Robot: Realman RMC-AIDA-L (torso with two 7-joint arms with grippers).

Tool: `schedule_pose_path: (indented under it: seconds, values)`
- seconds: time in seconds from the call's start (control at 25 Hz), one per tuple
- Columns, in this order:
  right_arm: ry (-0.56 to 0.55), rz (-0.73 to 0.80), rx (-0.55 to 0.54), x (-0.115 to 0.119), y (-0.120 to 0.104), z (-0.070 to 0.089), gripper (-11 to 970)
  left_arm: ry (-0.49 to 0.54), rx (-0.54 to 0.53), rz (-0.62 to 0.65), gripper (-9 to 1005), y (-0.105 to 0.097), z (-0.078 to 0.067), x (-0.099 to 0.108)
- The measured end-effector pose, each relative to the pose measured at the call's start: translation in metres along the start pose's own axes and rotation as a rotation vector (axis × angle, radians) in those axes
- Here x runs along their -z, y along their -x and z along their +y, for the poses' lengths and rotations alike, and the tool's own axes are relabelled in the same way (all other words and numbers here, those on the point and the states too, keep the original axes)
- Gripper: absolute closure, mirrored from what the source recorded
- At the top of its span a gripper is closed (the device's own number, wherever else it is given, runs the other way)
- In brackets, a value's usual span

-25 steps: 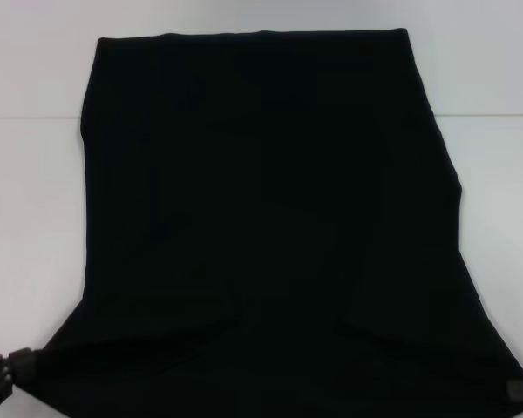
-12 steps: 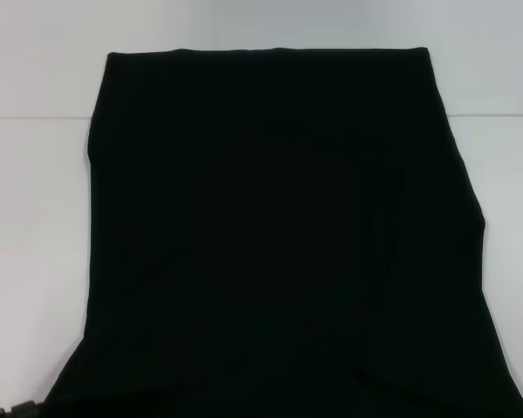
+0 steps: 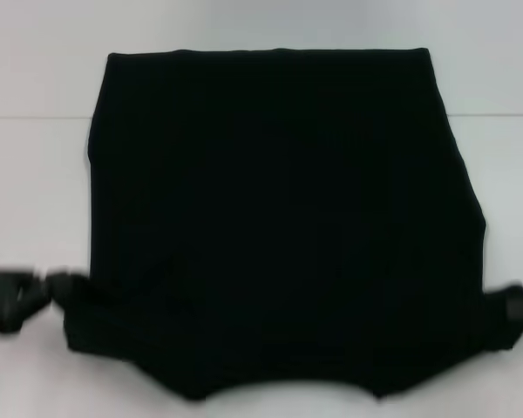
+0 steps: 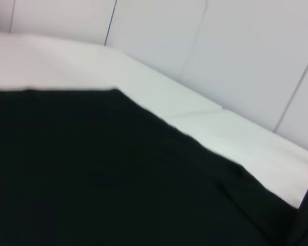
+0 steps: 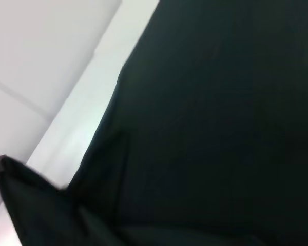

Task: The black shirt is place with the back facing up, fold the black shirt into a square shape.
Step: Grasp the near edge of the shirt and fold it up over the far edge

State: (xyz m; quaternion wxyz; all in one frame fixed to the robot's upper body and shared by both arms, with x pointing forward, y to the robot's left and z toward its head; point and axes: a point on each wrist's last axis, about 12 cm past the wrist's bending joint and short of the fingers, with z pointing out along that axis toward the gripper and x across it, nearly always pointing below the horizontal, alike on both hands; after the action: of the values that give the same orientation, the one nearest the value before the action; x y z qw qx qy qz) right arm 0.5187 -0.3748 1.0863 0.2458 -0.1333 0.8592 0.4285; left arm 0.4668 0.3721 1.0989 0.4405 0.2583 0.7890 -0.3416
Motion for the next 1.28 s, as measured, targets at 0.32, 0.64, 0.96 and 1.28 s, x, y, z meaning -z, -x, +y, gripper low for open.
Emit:
schedule_pose_path:
  seconds: [0.32, 0.64, 0.96, 1.28]
  values:
    - [-0.155, -0.183, 0.056, -0.034, 0.063, -0.006, 882, 0.058, -0.037, 0.031, 933, 0.088, 0.051, -0.075]
    - [-0.328, -0.289, 0.060, -0.084, 0.110, -0.007, 878, 0.266, -0.086, 0.077, 925, 0.130, 0.074, -0.125]
    - [-0.460, -0.376, 0.097, -0.109, 0.152, 0.004, 875, 0.389, -0.149, 0.056, 917, 0.157, 0.084, -0.147]
    - [-0.493, -0.416, 0.086, -0.095, 0.168, 0.002, 872, 0.432, -0.158, 0.051, 909, 0.164, 0.088, -0.154]
